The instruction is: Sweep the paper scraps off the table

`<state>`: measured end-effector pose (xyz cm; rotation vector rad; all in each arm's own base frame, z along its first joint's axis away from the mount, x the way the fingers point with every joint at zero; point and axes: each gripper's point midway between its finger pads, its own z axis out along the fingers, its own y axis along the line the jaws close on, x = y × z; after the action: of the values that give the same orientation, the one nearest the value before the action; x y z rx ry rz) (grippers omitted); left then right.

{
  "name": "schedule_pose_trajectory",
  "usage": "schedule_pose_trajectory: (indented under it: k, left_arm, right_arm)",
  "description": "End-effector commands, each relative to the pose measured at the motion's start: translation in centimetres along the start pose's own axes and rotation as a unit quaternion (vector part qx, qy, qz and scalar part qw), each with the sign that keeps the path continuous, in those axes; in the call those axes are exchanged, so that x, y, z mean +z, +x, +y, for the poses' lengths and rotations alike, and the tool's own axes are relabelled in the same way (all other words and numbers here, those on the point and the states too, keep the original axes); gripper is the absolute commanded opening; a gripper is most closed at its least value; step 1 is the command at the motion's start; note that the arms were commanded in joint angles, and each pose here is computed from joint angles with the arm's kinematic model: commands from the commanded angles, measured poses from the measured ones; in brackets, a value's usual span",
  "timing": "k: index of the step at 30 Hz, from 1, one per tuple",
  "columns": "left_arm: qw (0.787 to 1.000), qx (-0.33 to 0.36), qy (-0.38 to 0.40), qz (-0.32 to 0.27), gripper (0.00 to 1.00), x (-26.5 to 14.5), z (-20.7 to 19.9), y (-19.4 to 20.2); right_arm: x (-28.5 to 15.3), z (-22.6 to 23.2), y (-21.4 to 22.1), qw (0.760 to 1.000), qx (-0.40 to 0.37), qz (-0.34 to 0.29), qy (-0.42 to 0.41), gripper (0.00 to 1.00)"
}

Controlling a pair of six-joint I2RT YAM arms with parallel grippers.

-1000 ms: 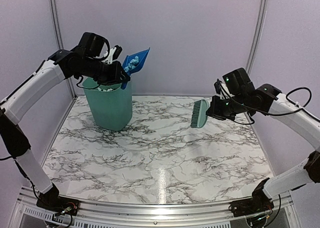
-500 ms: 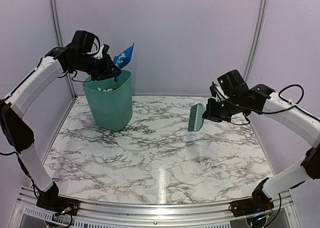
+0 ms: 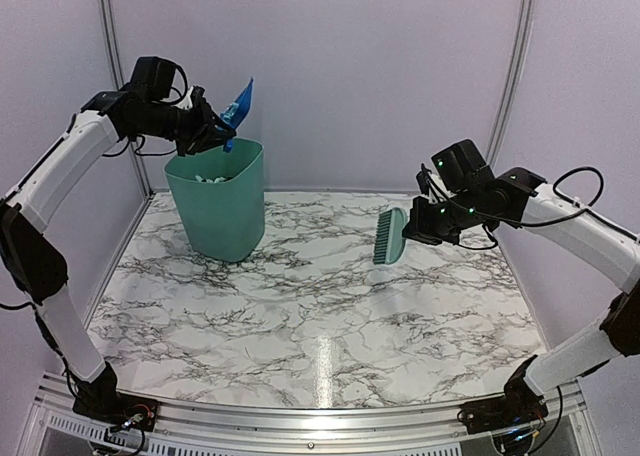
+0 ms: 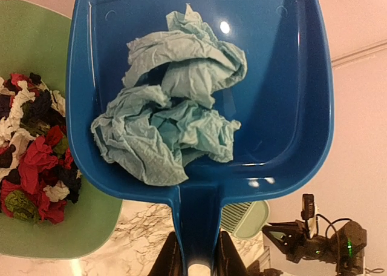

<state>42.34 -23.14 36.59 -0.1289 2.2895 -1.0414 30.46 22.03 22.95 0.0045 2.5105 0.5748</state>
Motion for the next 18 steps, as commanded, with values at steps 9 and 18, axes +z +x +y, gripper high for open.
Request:
schedule_pose_trajectory:
  k: [9, 18]
  left_arm:
    - [0.986, -0.087, 0.132, -0.053, 0.0, -2.5, -3.1, -2.9]
    - [0.974, -0.116, 0.179, -0.073, 0.0, -3.6, -4.7, -4.1]
  right_arm:
    - [-1.5, 0.7, -1.2, 0.999, -0.003, -0.029, -0.016, 0.0]
    - [-2.0, 0.2, -0.7, 0.999, 0.001, -0.031, -0.013, 0.0]
